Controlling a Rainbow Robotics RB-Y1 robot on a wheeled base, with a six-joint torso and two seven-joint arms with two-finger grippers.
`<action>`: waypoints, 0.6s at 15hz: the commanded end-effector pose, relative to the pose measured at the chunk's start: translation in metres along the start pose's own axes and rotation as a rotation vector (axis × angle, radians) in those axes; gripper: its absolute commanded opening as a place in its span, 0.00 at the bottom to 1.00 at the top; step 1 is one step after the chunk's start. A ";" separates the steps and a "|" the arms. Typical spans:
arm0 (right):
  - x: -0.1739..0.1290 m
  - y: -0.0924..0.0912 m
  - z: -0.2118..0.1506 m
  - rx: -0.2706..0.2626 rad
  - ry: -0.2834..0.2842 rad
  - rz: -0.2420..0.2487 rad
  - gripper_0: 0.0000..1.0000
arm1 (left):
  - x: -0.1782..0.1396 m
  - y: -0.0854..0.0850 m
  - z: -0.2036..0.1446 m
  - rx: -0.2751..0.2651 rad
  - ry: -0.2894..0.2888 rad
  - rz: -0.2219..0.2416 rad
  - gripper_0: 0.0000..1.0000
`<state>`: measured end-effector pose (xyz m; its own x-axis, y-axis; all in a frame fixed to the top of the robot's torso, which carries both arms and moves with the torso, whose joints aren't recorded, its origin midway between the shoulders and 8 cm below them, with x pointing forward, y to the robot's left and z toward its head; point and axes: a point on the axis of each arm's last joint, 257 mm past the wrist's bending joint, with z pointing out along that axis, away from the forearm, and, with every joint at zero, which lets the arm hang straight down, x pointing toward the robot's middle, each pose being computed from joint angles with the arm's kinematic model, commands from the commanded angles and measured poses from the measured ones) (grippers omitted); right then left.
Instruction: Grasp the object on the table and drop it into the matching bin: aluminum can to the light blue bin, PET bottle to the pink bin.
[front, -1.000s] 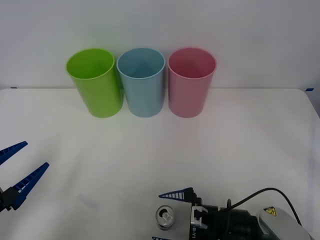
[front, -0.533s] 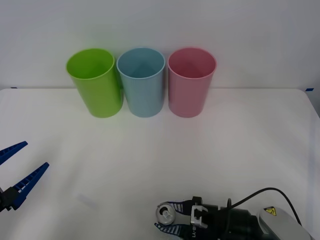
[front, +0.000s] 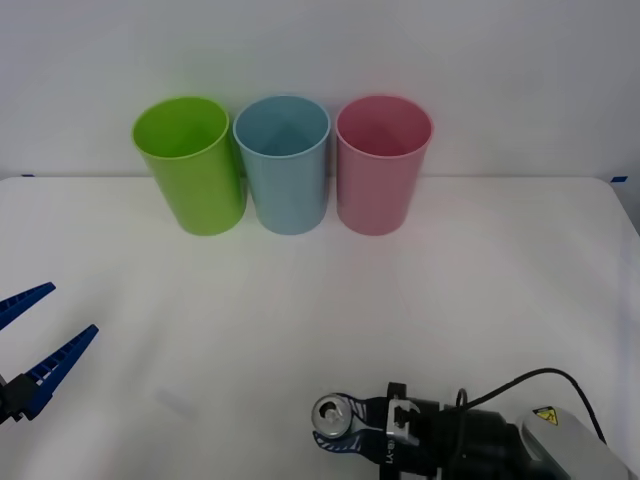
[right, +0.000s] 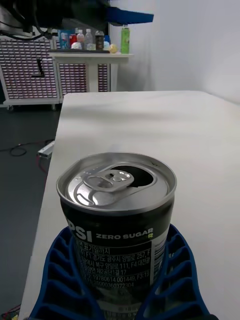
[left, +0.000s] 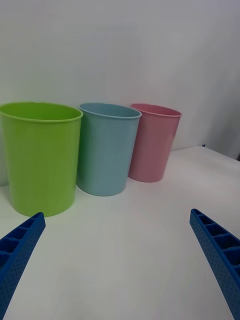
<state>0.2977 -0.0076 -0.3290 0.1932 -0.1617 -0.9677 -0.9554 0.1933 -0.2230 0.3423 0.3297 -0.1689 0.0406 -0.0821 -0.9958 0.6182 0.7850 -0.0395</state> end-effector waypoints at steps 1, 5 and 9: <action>-0.019 -0.012 -0.004 0.020 -0.038 0.000 0.00 | 0.000 0.000 0.000 0.000 0.000 0.000 1.00; -0.050 -0.035 -0.009 0.069 -0.092 0.006 0.00 | 0.000 0.000 0.000 0.000 0.000 0.000 1.00; -0.082 -0.060 -0.014 0.123 -0.120 0.034 0.00 | 0.000 0.000 0.000 0.000 0.000 0.000 1.00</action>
<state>0.3329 -0.0194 -0.2435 0.2023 -0.0471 -0.9782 -0.9293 0.3059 -0.2069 0.3423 0.3297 -0.1689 0.0406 -0.0821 -0.9958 0.6182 0.7850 -0.0395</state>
